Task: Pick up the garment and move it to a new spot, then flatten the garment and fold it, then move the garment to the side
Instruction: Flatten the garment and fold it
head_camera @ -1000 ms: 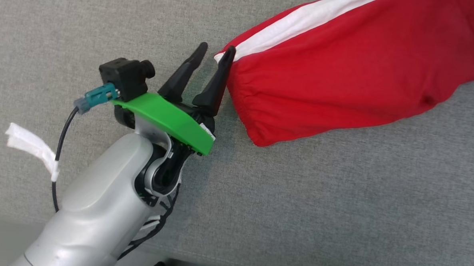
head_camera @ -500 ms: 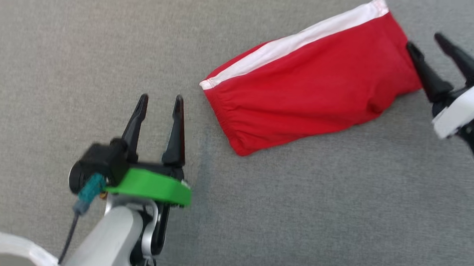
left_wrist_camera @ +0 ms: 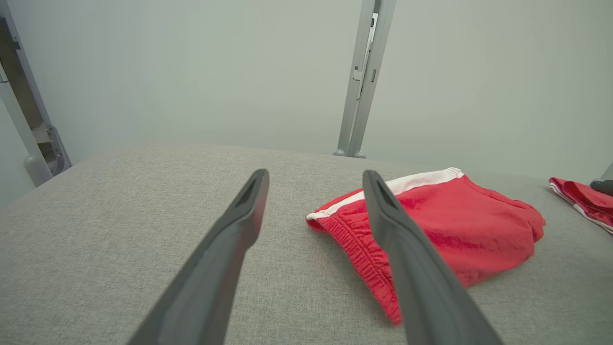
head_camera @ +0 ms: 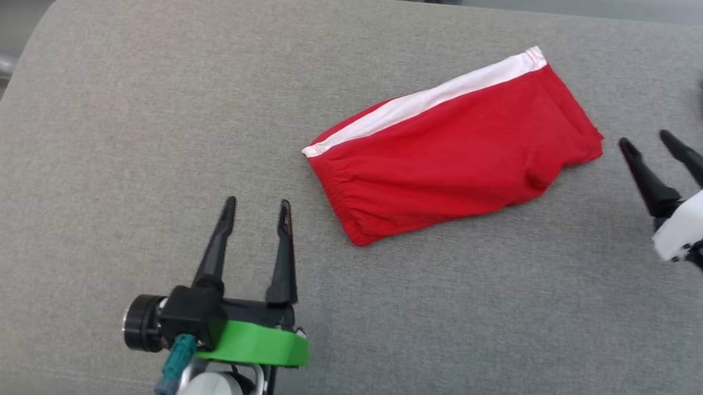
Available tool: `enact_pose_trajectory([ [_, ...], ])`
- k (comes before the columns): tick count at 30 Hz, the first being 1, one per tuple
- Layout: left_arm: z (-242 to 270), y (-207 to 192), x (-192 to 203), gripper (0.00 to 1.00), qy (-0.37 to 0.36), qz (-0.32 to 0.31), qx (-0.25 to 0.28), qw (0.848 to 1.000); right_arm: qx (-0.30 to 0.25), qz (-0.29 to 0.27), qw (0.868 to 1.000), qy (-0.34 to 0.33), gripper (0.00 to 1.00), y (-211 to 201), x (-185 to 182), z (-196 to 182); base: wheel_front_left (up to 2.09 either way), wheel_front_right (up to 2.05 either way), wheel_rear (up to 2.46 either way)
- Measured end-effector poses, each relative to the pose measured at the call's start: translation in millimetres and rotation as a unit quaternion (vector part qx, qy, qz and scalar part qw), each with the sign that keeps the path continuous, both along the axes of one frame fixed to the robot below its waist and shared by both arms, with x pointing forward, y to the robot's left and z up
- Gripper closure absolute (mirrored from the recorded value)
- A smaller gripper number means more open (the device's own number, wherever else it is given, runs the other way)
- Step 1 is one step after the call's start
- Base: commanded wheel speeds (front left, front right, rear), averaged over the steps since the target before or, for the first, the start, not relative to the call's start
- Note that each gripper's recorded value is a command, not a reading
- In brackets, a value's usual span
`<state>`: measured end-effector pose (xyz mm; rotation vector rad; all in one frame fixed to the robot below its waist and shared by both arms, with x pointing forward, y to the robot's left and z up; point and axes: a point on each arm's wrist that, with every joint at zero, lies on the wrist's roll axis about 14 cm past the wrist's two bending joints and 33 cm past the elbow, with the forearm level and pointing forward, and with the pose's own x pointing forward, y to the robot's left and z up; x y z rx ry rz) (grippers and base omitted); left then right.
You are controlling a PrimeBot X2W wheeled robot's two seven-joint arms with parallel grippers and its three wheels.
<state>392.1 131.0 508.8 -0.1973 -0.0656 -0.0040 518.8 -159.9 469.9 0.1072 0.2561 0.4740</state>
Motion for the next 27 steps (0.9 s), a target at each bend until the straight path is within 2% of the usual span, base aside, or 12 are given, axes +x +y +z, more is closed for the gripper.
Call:
enact_pose_trajectory([
  [4, -5.6, 3.2, -6.4, 0.0, 0.01, 0.007, -0.005, 1.0, -0.052, -0.006, 0.998, 0.018, 0.0, -7.0, 24.6, -8.5, 0.0, 0.0, 0.0],
  [15, -17.6, 21.0, -9.8, 0.0, 0.033, 0.042, 0.002, 0.999, -0.146, 0.028, 0.984, 0.095, 0.0, 27.1, 73.9, -59.0, 0.0, 0.0, 0.0],
  [22, -32.0, 28.3, -10.6, 0.0, 0.058, 0.058, 0.007, 0.997, -0.163, 0.033, 0.977, 0.135, 0.0, 35.0, 85.7, -93.3, 0.0, 0.0, 0.0],
  [23, -33.2, 29.0, -10.1, 0.0, 0.06, 0.059, 0.008, 0.996, -0.161, 0.033, 0.977, 0.139, 0.08, 36.3, 86.5, -95.9, 0.0, 0.0, 0.0],
  [24, -34.6, 29.8, -9.5, 0.0, 0.062, 0.061, 0.009, 0.996, -0.158, 0.034, 0.976, 0.145, 0.61, 38.7, 86.4, -100.0, 0.0, 0.0, 0.0],
  [25, -35.8, 30.4, -8.9, 0.0, 0.064, 0.061, 0.01, 0.996, -0.156, 0.036, 0.976, 0.147, 0.96, 40.4, 86.6, -102.4, 0.0, 0.0, 0.0],
  [26, -37.1, 30.5, -8.6, 0.0, 0.066, 0.061, 0.011, 0.996, -0.153, 0.036, 0.976, 0.148, 1.0, 41.8, 86.8, -103.7, 0.0, 0.0, 0.0],
  [27, -38.6, 30.1, -8.3, 0.0, 0.068, 0.061, 0.011, 0.996, -0.146, 0.037, 0.977, 0.151, 1.0, 43.6, 86.1, -104.8, 0.0, 0.0, 0.0],
])
